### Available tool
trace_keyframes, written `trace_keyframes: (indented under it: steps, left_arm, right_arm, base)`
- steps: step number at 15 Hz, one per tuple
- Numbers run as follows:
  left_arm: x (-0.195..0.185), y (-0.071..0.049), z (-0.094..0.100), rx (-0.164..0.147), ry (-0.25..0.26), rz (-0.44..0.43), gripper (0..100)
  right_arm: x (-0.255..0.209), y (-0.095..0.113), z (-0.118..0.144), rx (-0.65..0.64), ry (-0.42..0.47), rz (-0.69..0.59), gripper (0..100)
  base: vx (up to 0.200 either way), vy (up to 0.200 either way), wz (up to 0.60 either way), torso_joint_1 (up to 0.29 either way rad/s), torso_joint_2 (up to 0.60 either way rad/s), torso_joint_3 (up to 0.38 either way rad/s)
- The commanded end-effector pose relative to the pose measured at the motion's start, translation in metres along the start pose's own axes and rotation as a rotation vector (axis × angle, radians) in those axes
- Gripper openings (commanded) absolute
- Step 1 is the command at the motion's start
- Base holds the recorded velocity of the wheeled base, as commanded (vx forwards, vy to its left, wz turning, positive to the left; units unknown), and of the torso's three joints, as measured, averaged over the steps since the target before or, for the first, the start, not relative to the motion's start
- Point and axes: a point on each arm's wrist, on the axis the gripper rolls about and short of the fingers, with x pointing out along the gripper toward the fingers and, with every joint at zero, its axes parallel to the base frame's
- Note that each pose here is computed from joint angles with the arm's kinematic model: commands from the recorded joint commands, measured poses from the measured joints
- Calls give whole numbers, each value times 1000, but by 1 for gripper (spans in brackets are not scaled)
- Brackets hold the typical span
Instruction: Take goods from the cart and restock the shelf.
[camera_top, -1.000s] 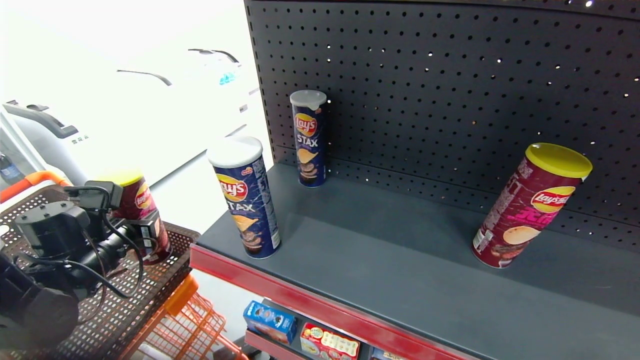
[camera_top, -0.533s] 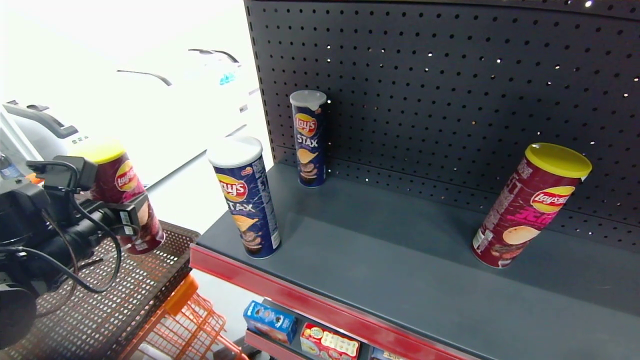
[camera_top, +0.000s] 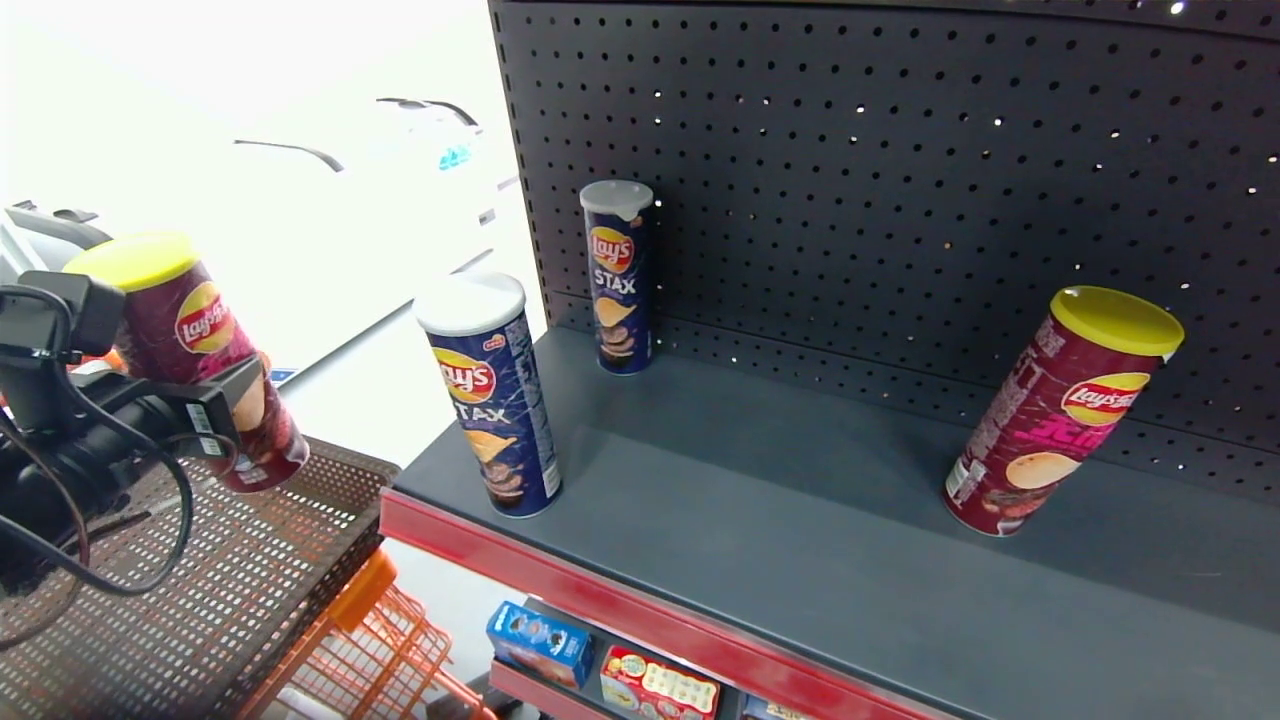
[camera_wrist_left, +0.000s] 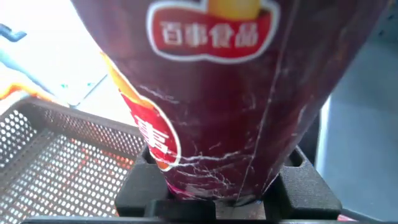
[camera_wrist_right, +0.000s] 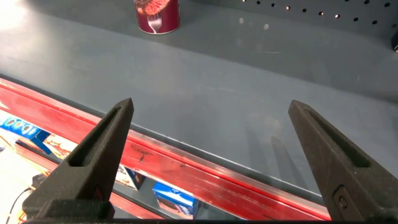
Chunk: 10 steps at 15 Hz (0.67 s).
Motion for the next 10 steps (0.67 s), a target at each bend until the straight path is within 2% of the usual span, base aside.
trace_keyframes:
  steps: [1,2,3,4,9,10]
  left_arm:
    - [-15,-5,12,4,-43,-14,0]
    - [-19,-7,16,3,-53,-25,0]
    - [-27,-20,22,0,-42,-85,0]
    - [-31,-26,22,-5,-17,-113,0]
    - [-40,-46,29,-10,-46,-210,0]
    - [-43,-46,24,-11,-31,-216,0]
  right_arm:
    - [0,0,0,0,1,1,100]
    - [0,0,0,0,1,1,100]
    - [0,0,0,0,1,1,100]
    - [0,0,0,0,1,1,100]
    - [0,0,0,0,1,1,100]
    - [0,0,0,0,1,1,100]
  base:
    - [0,0,0,0,0,0]
    - [0,0,0,0,0,0]
    - [0,0,0,0,0,0]
    - [0,0,0,0,0,0]
    - [0,0,0,0,0,0]
    - [0,0,0,0,0,0]
